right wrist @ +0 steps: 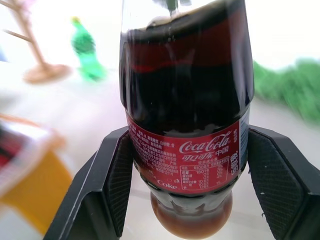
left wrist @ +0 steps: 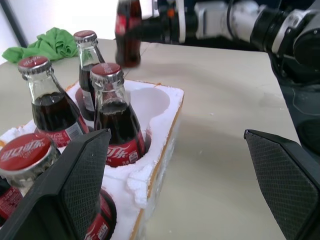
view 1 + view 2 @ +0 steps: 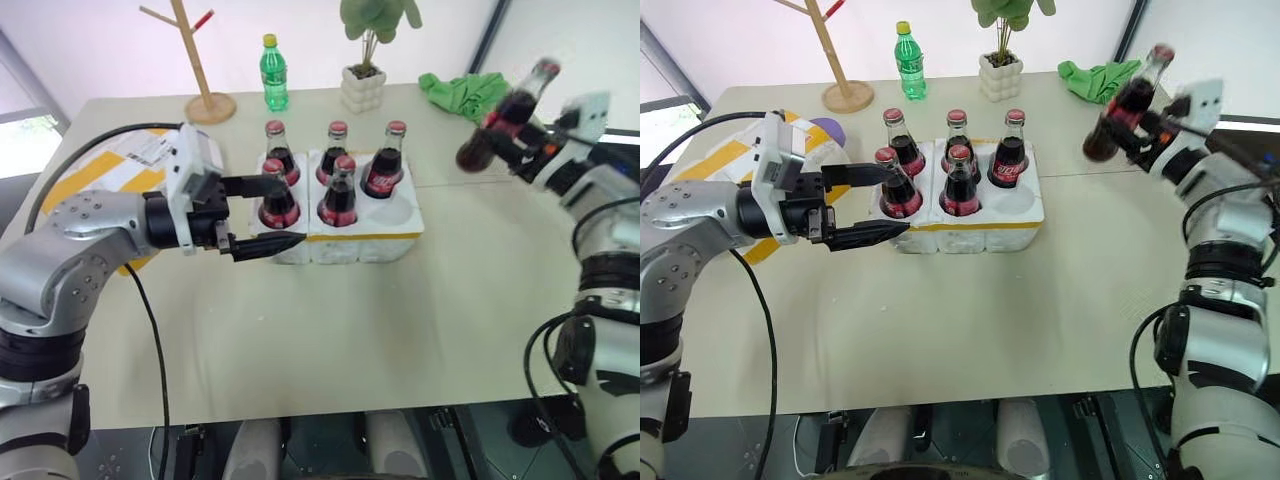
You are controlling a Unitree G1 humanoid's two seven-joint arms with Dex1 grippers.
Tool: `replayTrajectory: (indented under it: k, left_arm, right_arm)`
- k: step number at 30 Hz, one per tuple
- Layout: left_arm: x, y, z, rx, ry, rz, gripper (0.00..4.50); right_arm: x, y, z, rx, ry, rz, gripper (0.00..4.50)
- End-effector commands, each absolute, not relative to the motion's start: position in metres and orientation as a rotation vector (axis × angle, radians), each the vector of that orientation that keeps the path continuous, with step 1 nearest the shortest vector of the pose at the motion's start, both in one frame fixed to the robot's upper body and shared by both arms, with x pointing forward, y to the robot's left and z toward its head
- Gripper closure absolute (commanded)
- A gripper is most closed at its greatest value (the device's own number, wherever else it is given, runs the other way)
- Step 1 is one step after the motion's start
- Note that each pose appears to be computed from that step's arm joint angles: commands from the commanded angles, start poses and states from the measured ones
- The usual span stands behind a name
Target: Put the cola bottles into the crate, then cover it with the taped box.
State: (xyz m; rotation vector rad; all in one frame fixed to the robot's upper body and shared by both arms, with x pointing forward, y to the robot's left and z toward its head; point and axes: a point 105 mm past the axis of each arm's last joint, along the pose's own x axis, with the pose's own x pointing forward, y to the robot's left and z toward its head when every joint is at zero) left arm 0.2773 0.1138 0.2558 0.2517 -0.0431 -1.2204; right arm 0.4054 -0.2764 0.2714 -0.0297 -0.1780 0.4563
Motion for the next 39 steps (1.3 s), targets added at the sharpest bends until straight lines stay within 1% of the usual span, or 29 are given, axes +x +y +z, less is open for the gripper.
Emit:
replayTrajectory:
  k: [1,7,9,11,14,18,22,26,31,34,39]
  left_arm:
    - [0.273,0.116,0.264,0.274,-0.088,-1.212,0.00]
    - [0.274,0.117,0.263,0.273,-0.088,-1.212,0.00]
    - [0.274,0.117,0.263,0.273,-0.089,-1.212,0.00]
    - [0.274,0.117,0.263,0.274,-0.090,-1.213,0.00]
    - [0.274,0.116,0.263,0.273,-0.091,-1.216,0.00]
    - [0.272,0.113,0.263,0.277,-0.093,-1.228,0.00]
    - [0.269,0.113,0.265,0.282,-0.095,-1.231,0.00]
    - [0.269,0.114,0.266,0.289,-0.093,-1.223,0.00]
    - [0.267,0.115,0.267,0.292,-0.093,-1.216,0.00]
    - [0.267,0.116,0.268,0.294,-0.093,-1.209,0.00]
    - [0.267,0.118,0.267,0.293,-0.090,-1.201,0.00]
  right_arm:
    - [0.375,-0.252,0.320,-0.077,-0.300,0.640,1.81]
    - [0.332,-0.219,0.331,-0.111,-0.282,0.910,1.81]
    - [0.324,-0.210,0.332,-0.117,-0.268,0.971,1.81]
    - [0.321,-0.203,0.331,-0.122,-0.259,1.005,1.81]
    - [0.320,-0.194,0.328,-0.100,-0.248,1.038,1.81]
    - [0.326,-0.174,0.305,-0.106,-0.194,1.089,1.81]
    - [0.337,-0.166,0.290,-0.097,-0.155,1.089,1.81]
    - [0.341,-0.155,0.278,-0.098,-0.126,1.123,1.81]
    - [0.350,-0.151,0.263,-0.146,-0.078,1.107,1.81]
    - [0.355,-0.153,0.259,-0.170,-0.067,1.091,1.81]
    - [0.358,-0.157,0.261,-0.170,-0.067,1.073,1.81]
